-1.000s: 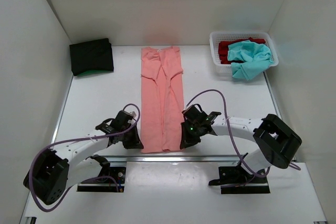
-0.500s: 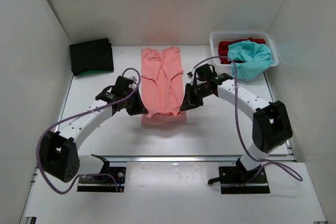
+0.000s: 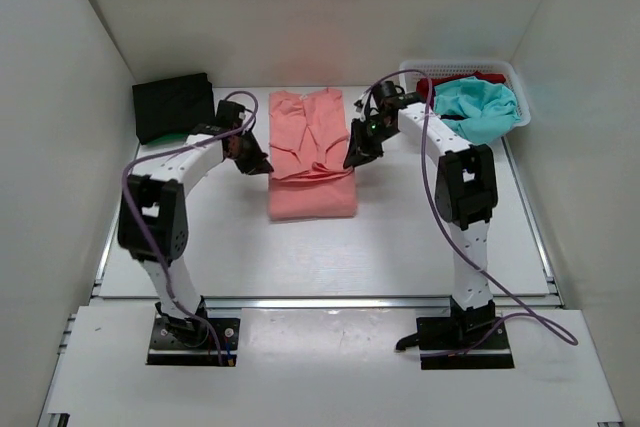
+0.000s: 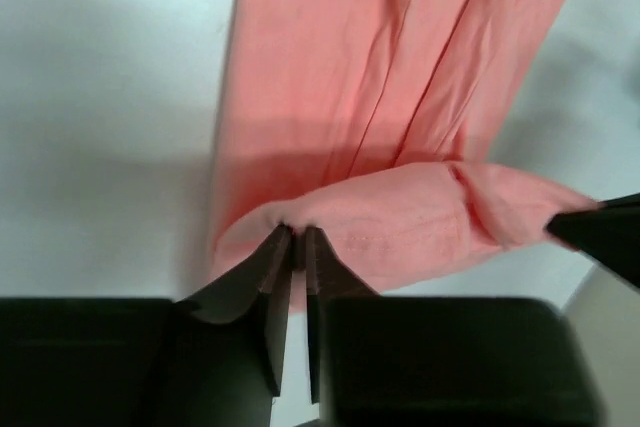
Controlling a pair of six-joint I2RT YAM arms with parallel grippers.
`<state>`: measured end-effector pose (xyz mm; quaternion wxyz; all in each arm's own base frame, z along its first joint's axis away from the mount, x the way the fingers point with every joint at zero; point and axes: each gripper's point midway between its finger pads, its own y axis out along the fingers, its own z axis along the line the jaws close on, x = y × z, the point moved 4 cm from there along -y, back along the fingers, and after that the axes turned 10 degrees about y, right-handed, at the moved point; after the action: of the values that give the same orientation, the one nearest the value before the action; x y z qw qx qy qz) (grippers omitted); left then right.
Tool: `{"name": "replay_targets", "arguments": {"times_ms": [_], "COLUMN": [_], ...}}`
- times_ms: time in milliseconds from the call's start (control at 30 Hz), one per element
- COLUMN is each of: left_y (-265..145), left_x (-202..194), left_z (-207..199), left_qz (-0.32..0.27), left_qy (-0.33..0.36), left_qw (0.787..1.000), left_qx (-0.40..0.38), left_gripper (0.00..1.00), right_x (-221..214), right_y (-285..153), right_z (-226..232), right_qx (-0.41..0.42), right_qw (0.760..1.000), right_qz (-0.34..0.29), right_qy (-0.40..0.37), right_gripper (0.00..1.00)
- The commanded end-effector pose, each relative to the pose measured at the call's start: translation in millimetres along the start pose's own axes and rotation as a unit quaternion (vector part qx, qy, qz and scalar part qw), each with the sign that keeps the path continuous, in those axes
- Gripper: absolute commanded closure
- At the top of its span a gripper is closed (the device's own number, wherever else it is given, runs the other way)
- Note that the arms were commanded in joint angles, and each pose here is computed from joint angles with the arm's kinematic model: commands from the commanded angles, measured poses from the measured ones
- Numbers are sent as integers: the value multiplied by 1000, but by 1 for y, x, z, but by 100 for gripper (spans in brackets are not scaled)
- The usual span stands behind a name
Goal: Fold and stack the t-shirts
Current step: Fold the folded rectangular tshirt in 1/3 of the way, then grab one side of the 2/3 rectangular tshirt with both arms
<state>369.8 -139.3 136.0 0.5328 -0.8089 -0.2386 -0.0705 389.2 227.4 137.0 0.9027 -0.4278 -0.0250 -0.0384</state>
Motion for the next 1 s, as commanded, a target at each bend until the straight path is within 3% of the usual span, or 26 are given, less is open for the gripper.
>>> {"name": "replay_targets", "arguments": {"times_ms": [0,33,67,100,267,367,567,733,967], "left_y": [17,23,32,31,21,16,2,6,23], "left_x": [33,42,45,57,69,32,-40,-63,-77], "left_z": [-19,-23,-18,-21,-5,15,19,9,4], "left_qz": [-14,-14,-8,-18,-33,-5,23,1,-6], "left_qy": [3,7,7,5,-22,-40,-16,-21,-14], "left_qw": [998,998,998,998,997,998,999,999,999], "left_qx": [-54,-64,-62,-66,-60,-39,-32,-48,-29], "left_gripper": [72,63,60,59,56,55,53,52,53], "right_x": [37,50,60,66,69,39,-32,-70,-79], "right_y": [-12,-12,-17,-15,-27,-32,-16,1,22], "right_z": [-17,-21,-15,-23,-23,-16,-17,-33,-46], "right_qx": [-8,-9,-3,-4,-10,-19,-11,-8,0], "right_qw": [1000,999,999,998,997,997,997,997,996], "right_qz": [-24,-35,-51,-54,-72,-69,-79,-81,-83], "right_qy": [9,16,3,19,14,-3,-13,-4,31], "right_gripper": [89,87,77,55,52,51,49,50,50]}}
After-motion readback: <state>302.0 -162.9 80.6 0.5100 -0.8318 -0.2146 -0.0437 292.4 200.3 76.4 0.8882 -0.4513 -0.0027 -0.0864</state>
